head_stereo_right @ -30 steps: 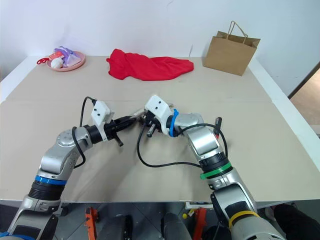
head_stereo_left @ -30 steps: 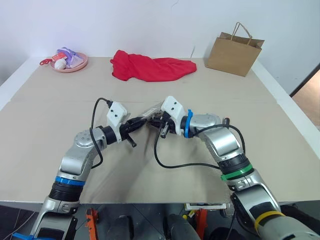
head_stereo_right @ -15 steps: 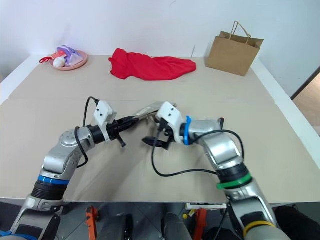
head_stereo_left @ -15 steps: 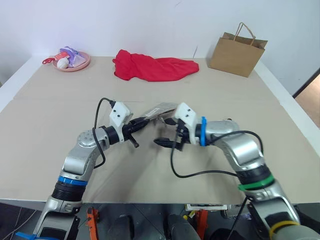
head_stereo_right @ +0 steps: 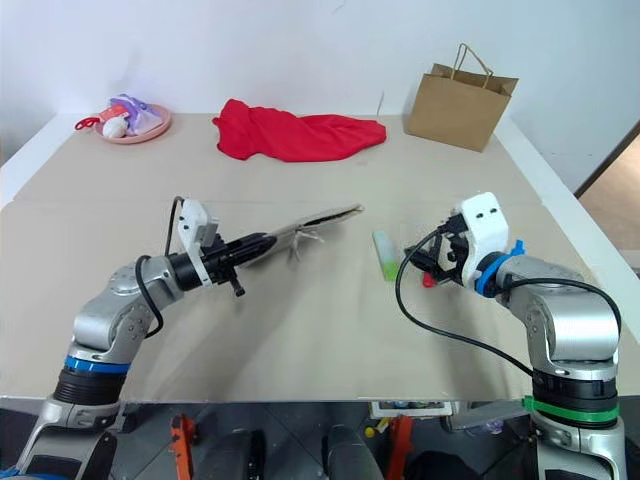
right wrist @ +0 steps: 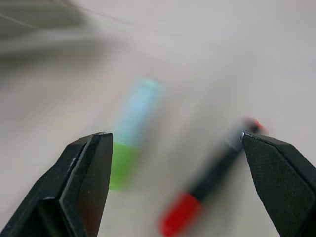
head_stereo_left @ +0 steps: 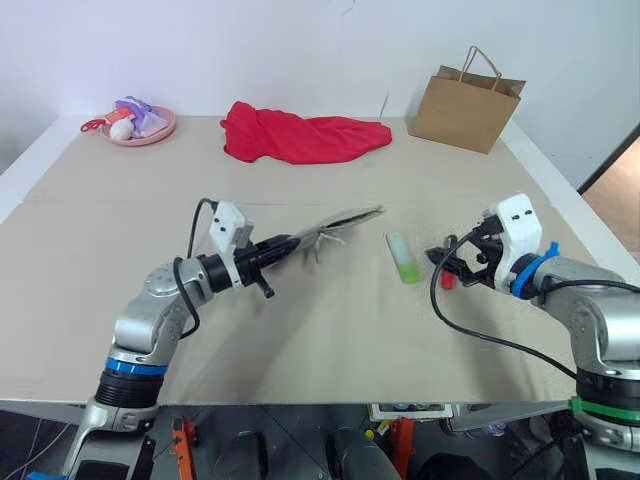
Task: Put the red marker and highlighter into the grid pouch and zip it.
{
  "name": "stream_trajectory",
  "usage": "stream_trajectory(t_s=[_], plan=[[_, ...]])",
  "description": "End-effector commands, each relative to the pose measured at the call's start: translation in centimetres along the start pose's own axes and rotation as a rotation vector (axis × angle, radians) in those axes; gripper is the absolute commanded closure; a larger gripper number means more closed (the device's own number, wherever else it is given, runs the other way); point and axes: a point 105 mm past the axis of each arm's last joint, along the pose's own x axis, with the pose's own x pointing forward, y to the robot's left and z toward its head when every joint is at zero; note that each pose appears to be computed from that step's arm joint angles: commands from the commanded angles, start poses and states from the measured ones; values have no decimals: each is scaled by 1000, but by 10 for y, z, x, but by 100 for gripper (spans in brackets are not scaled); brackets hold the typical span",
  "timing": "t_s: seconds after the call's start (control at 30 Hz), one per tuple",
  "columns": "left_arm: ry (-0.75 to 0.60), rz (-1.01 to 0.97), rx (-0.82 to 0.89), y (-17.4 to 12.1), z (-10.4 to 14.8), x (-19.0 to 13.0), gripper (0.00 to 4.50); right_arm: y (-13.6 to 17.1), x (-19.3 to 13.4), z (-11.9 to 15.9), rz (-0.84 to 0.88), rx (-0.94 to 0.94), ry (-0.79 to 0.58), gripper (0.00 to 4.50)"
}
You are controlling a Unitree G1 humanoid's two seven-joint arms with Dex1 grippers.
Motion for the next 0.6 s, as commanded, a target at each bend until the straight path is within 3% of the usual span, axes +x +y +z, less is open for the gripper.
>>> stream_trajectory(t_s=[0.03,0.4,0.5,0.6], plan=[[-30,-13,34,-2,13,-3,450,-19,4,0,-163,56,-5,5],[-4,-42,32,-5,7,-4,450,-28,28,-21,-261,157,61,5],[1,-44,33,-5,6,-4,450,-31,29,-30,-277,166,80,70],[4,-44,34,-5,6,-5,450,-28,30,-35,-269,151,89,221]])
